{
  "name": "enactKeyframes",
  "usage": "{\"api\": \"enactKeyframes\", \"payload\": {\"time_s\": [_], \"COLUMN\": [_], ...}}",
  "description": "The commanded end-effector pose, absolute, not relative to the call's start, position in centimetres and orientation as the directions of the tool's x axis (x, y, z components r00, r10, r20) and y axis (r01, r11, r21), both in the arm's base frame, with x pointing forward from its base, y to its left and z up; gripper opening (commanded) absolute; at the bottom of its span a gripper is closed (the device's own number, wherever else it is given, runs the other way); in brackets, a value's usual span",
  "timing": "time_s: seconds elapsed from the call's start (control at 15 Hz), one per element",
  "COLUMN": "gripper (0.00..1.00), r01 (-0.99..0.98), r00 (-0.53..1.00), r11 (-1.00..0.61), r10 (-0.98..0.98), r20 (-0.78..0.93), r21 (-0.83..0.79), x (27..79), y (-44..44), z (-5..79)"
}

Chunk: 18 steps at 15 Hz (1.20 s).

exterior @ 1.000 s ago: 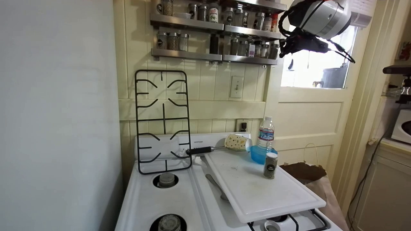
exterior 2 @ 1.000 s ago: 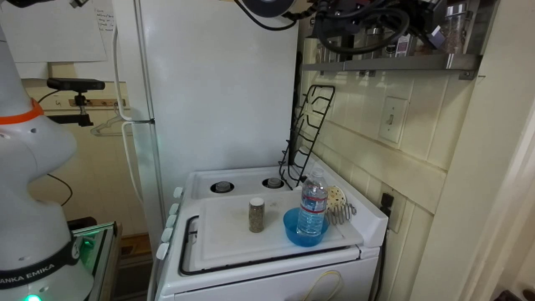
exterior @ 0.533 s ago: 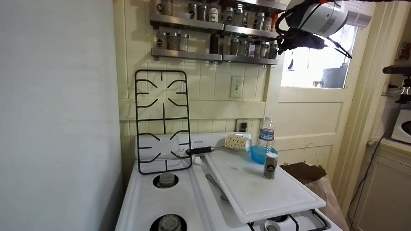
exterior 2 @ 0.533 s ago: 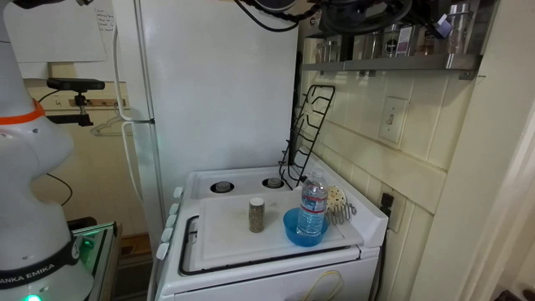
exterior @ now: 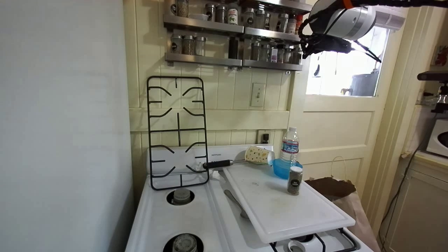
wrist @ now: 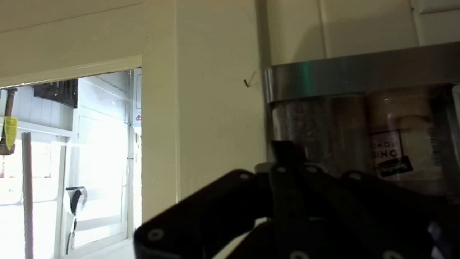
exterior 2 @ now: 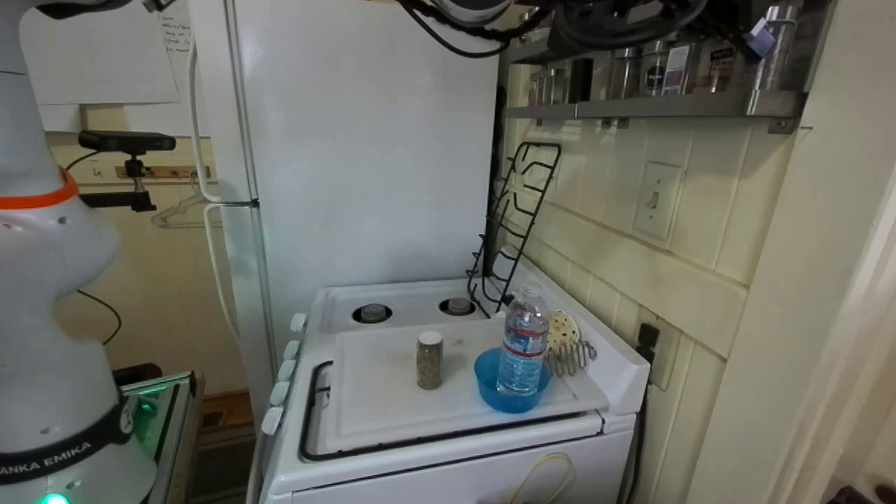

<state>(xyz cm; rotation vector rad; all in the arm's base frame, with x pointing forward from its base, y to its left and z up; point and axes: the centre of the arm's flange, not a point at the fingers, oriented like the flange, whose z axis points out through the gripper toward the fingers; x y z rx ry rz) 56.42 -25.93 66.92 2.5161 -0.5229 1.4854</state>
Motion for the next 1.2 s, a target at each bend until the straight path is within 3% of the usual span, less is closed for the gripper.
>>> {"api": "enactKeyframes", "payload": {"time_s": [0.0,0.73,1.13], "gripper": [0.0,0.0,0.0], "r01": [-0.393,-0.395,-0.166], "r00": [0.442,0.488,0.607], "r11": [-0.919,-0.916,-0.964], "r10": [-0.211,-0.148,0.067], "r20": [0.872,0.86,0.792], "r21": [-0.024,0.067,0.209], "x": [57.5,52.9,47.8], "y": [-25.7,-26.4,-23.4], "z": [67.2,68.3,68.4]}}
